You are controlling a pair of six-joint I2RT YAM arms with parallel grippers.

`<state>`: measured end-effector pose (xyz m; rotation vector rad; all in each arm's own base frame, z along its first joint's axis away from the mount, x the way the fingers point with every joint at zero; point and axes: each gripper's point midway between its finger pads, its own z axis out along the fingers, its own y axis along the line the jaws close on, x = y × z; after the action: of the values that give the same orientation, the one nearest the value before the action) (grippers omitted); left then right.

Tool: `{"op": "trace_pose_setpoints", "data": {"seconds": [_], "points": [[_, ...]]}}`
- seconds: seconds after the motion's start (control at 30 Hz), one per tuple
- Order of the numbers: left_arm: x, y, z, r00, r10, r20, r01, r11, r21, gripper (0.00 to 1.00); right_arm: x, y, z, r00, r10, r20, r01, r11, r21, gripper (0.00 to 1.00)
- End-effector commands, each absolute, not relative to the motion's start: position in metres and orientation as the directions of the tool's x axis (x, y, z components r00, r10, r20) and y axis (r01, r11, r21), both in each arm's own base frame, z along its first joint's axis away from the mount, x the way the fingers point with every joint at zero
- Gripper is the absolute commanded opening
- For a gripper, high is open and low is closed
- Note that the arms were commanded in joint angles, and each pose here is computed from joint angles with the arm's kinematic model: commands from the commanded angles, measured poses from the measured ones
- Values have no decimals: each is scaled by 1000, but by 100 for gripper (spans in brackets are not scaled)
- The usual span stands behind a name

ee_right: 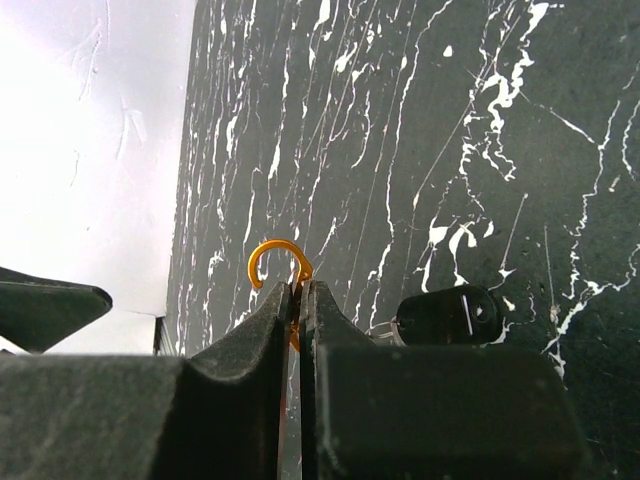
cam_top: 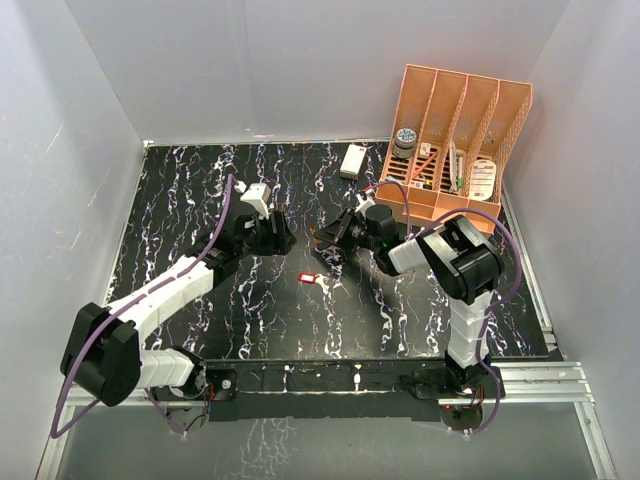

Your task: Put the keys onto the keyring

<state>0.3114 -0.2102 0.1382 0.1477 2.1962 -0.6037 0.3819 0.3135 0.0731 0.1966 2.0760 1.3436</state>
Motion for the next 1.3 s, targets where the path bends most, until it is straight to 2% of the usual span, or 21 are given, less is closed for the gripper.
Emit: {"op": "trace_pose_setpoints", "data": {"seconds": [0.0, 1.27], "points": [[313, -211, 156, -611, -101, -785, 323, 874, -364, 63, 385, 320, 88, -748, 467, -471, -275, 428, 861, 0], [311, -210, 152, -616, -106, -781, 315, 875, -367, 63, 375, 322, 66, -787, 426, -445, -254, 434, 865, 0]]}}
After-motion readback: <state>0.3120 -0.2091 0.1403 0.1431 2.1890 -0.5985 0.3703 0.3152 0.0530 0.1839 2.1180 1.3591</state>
